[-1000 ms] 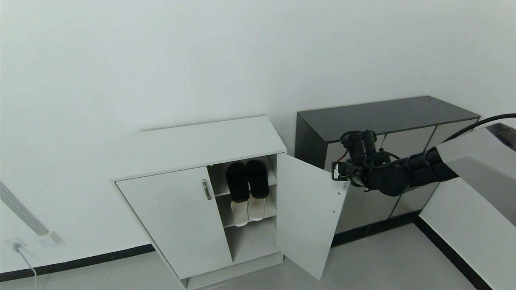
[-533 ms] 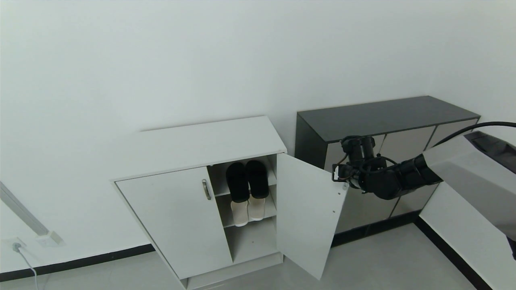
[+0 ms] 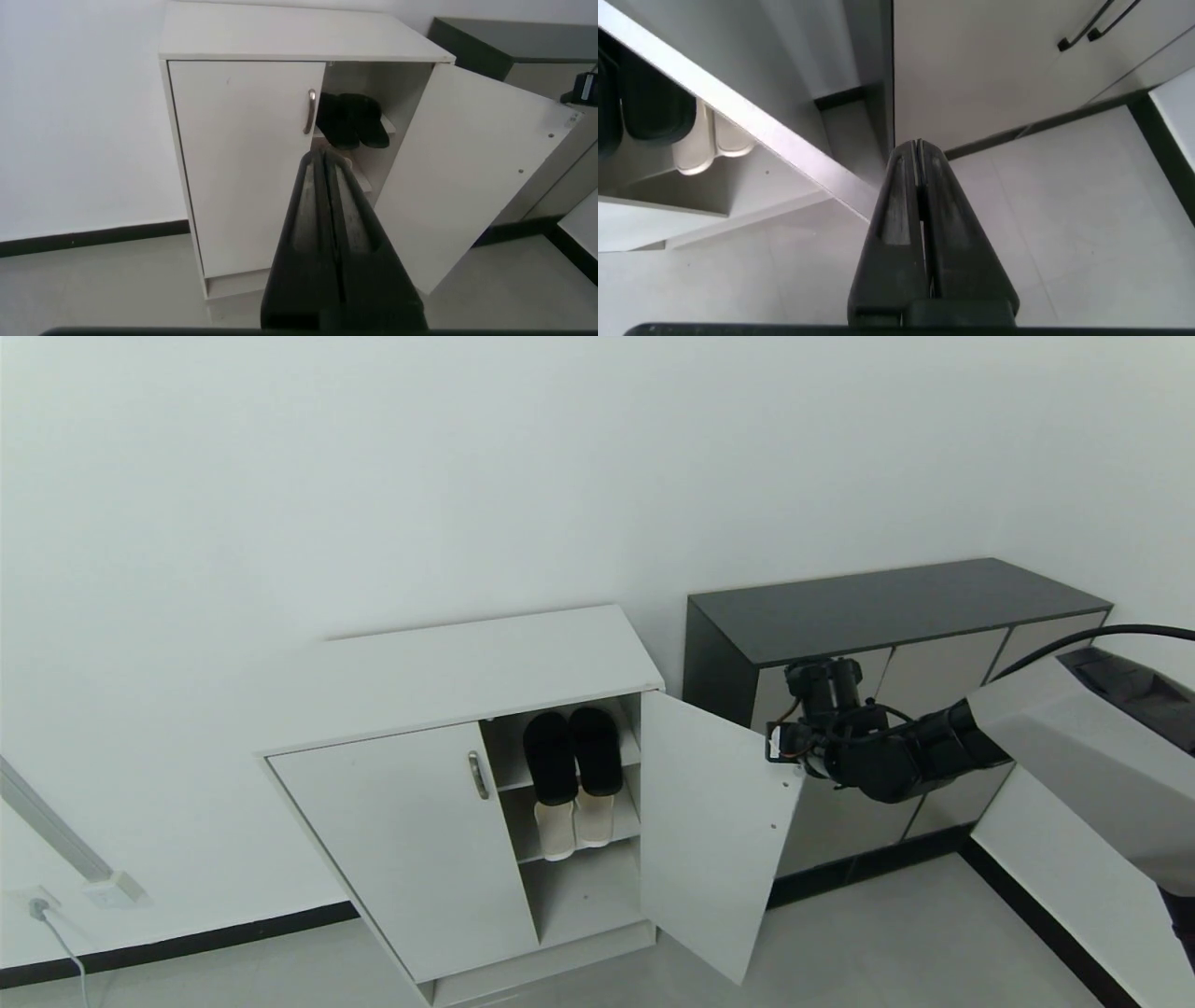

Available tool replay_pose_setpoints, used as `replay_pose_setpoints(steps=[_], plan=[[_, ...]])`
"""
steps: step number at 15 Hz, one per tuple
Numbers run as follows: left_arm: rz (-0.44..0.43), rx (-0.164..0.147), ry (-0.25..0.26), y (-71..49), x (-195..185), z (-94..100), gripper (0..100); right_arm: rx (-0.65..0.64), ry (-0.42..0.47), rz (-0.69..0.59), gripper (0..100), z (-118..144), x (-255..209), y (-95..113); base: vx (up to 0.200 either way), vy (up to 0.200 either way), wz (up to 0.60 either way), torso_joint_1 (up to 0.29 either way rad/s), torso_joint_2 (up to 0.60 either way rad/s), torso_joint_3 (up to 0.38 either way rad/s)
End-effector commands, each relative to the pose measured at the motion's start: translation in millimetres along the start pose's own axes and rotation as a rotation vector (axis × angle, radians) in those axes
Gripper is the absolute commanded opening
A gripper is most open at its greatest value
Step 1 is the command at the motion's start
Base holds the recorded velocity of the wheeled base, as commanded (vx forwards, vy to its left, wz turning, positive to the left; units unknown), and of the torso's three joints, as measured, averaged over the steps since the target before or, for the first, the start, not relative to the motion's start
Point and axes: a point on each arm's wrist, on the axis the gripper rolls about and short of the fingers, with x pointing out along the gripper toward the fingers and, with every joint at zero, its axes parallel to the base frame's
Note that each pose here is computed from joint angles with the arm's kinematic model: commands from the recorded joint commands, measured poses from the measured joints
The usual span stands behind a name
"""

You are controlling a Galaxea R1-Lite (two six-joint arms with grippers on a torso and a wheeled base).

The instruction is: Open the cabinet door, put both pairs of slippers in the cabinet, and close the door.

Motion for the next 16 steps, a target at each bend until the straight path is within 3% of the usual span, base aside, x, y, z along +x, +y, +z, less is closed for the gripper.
replay_pose_setpoints(steps=[1,10,16], plan=[[0.001,0.000,-0.001,0.0,0,0.0,0,-0.005,0.003,0.007,0,-2,-4,5,0.000,0.000,0.00,0.000,0.00,0.000],[0.001,0.000,-0.001,0.0,0,0.0,0,-0.102,-0.009,0.232,0,-16,-107,66,0.000,0.000,0.00,0.000,0.00,0.000],[0.001,0.000,-0.001,0.0,0,0.0,0,-0.123,0.018,0.221,0,-26,-105,65,0.000,0.000,0.00,0.000,0.00,0.000]])
